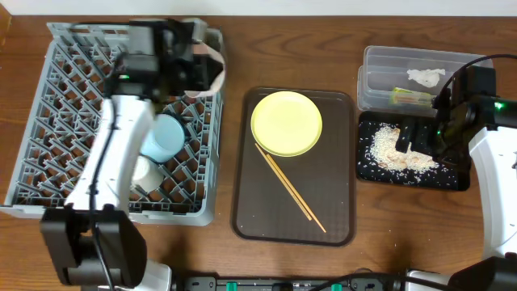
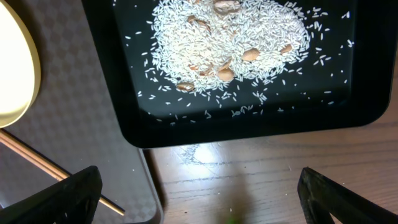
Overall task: Sort waste into correct bins and load items into the dishwasher
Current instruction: 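Carry pink bowl with left gripper into dish rack and release, then lower left gripper to wooden chopsticks on brown tray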
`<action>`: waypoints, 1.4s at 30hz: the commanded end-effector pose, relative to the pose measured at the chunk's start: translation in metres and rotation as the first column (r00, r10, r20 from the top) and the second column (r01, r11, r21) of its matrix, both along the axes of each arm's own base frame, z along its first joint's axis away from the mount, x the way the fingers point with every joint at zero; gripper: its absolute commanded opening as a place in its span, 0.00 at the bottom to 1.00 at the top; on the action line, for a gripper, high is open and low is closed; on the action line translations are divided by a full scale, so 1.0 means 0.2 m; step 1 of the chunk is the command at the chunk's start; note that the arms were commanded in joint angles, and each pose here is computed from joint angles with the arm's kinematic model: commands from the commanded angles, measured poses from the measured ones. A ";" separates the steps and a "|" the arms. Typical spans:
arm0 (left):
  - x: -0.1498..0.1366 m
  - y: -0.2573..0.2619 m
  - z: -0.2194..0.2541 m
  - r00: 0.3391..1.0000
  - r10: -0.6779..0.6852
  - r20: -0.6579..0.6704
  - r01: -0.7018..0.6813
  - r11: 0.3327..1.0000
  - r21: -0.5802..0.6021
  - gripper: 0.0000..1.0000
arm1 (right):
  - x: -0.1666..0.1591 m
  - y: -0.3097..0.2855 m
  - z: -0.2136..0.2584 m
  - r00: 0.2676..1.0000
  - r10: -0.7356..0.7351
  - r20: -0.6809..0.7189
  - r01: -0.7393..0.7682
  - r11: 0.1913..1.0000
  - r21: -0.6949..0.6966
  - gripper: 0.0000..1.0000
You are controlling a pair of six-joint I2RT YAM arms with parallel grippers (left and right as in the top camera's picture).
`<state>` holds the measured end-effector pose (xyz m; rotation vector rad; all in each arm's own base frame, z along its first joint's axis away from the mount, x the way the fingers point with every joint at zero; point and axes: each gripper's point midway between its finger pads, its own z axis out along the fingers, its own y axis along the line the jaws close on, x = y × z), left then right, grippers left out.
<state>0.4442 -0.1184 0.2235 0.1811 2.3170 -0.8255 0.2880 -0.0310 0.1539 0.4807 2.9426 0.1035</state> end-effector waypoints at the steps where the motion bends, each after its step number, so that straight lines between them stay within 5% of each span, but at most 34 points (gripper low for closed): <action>1: -0.08 0.06 0.20 0.989 -0.145 0.032 0.148 0.944 -0.294 0.08 | 0.01 -0.01 0.05 0.999 -0.009 0.033 0.010 1.000 -0.010 0.98; 14: -0.03 0.31 0.05 0.983 -0.176 -0.046 0.125 0.835 -0.535 0.08 | 0.01 -0.01 0.05 0.999 -0.009 0.031 0.009 1.000 -0.010 0.98; 28: 0.06 0.59 -0.30 0.977 -0.072 -0.200 -0.062 0.805 -0.591 0.09 | -0.01 -0.01 0.05 1.000 -0.009 0.019 0.009 1.000 -0.008 0.98; 31: 0.07 0.67 -0.36 0.973 -0.019 -0.232 -0.117 0.821 -0.559 0.35 | -0.01 -0.01 0.05 1.000 -0.009 0.016 0.009 1.000 -0.008 0.98; 36: 0.08 0.79 -0.43 0.962 0.071 -0.264 -0.197 0.849 -0.490 0.59 | -0.02 -0.01 0.04 1.000 -0.009 0.008 0.009 1.000 -0.007 0.98; 42: 0.07 0.90 -0.43 0.956 0.130 -0.264 -0.245 0.847 -0.471 0.71 | -0.02 -0.01 0.04 1.000 -0.009 0.008 0.009 1.000 -0.007 0.98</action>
